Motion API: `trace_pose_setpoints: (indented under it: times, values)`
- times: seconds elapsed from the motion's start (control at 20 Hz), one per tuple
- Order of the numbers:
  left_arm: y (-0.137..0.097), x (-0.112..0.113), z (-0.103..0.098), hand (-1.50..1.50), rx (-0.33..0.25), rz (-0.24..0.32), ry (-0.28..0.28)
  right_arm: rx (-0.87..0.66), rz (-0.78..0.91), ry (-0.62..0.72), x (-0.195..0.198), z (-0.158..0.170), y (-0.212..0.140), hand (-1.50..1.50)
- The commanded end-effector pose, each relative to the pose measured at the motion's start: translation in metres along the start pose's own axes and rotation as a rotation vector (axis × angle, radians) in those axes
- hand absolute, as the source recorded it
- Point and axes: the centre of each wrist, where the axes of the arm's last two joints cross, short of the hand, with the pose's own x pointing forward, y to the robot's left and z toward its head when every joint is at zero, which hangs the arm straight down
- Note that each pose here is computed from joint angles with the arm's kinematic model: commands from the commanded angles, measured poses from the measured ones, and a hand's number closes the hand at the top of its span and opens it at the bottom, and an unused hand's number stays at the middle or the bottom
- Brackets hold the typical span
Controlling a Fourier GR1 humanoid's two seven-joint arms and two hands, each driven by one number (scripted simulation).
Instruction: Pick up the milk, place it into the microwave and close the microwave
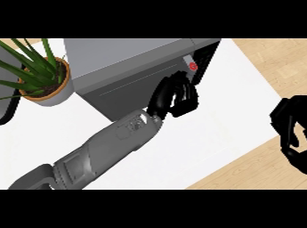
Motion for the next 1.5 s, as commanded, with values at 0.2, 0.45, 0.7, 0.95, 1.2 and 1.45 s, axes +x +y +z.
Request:
trace_pose_setpoints:
  times: [0.2,0.45,0.7,0.95,1.2,1.45]
  values:
    - [-0.019,0.041,-0.016,1.5,-0.027,0.016,-0.125,0.127,-0.047,-0.066,0.006,-0.014,0.015,1.5]
    - [-0.02,0.042,-0.016,1.5,-0.009,0.019,-0.129,0.143,-0.06,-0.076,0.009,-0.017,0.022,1.5]
    - [-0.018,0.038,-0.016,1.5,0.017,0.019,-0.132,0.159,-0.069,-0.082,0.013,-0.02,0.028,1.5]
    - [-0.003,0.026,-0.011,1.5,0.148,0.355,0.191,0.264,-0.147,0.064,0.0,-0.012,0.049,1.5]
    - [0.01,0.025,-0.014,1.5,0.195,0.566,0.225,0.245,-0.208,0.06,-0.004,-0.007,0.069,1.5]
    - [0.013,0.009,-0.011,1.5,0.143,0.64,0.241,0.199,-0.248,0.042,-0.007,-0.003,0.089,1.5]
